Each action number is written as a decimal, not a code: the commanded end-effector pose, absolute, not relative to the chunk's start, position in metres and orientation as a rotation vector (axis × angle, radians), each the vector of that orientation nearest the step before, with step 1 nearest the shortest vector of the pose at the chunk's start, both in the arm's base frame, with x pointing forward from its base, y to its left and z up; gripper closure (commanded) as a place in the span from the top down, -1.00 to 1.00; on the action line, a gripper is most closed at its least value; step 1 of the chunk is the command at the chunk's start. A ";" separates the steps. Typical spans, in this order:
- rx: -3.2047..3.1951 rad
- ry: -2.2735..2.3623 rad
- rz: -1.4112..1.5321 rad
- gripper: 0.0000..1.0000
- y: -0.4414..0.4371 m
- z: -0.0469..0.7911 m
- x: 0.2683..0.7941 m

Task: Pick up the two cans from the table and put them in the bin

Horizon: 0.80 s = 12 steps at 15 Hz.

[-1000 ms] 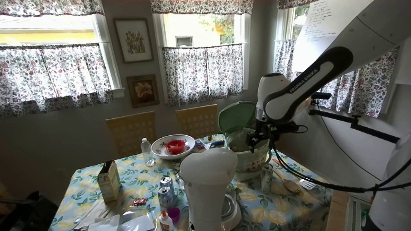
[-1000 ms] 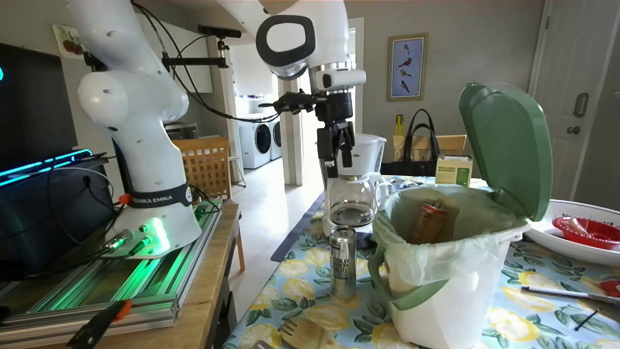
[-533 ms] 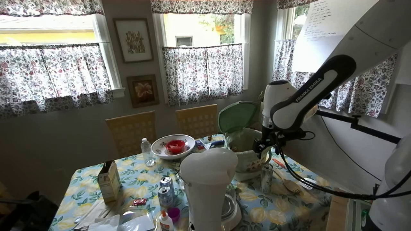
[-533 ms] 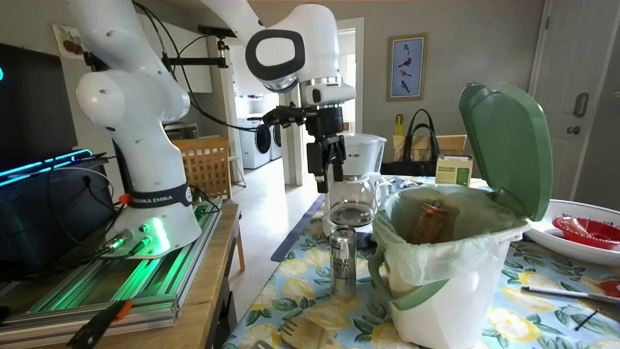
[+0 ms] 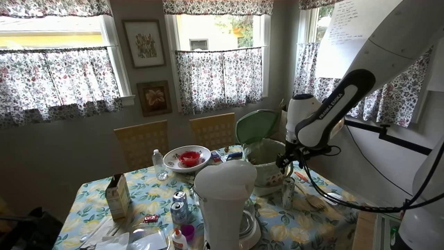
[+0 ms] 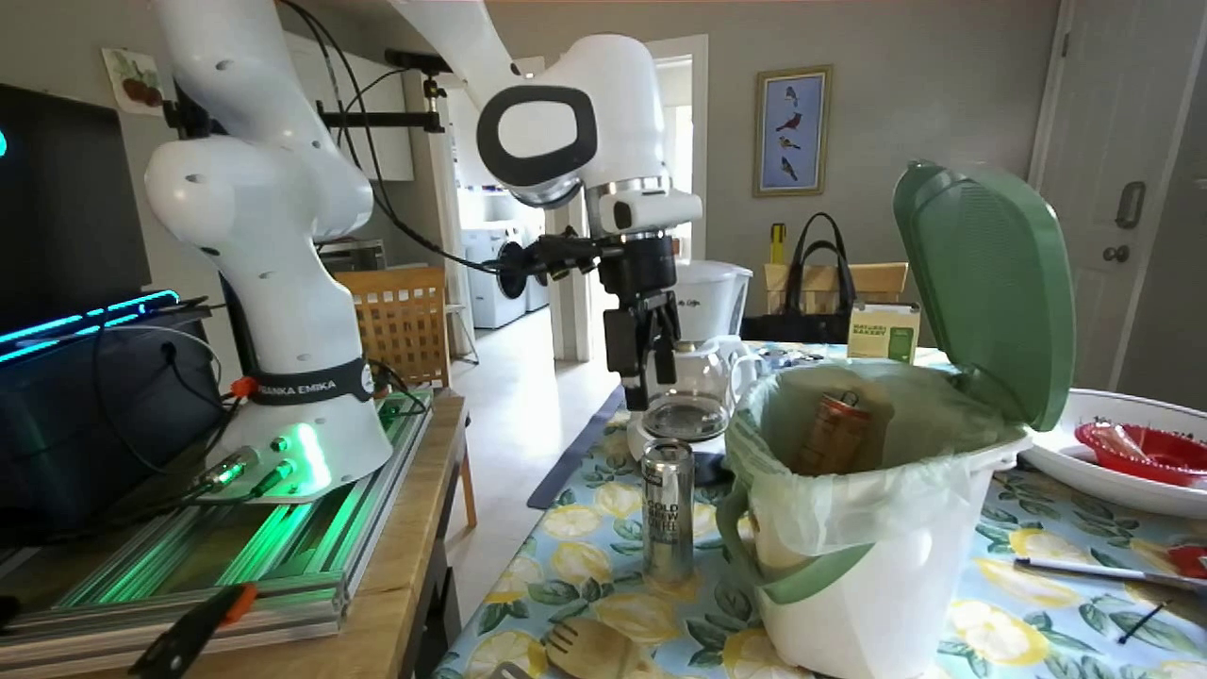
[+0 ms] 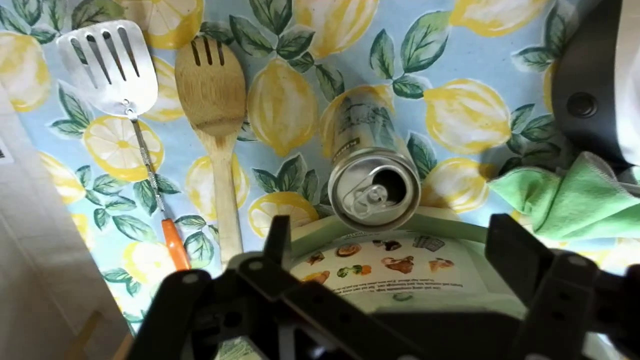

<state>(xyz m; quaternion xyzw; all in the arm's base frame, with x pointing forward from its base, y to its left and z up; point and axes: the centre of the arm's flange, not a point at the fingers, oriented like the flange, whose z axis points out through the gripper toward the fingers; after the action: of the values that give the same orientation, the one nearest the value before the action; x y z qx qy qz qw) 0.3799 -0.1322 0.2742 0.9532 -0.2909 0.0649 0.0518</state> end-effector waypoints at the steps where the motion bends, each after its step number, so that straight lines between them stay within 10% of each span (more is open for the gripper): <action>1: 2.903 -0.845 0.218 1.00 -0.140 0.251 0.379; 12: 2.956 -0.828 0.287 1.00 -0.142 0.208 0.390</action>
<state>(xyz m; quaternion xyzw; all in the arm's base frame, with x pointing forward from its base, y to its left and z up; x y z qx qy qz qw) 0.3836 -0.1388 0.2231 0.9561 -0.2768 0.0890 0.0358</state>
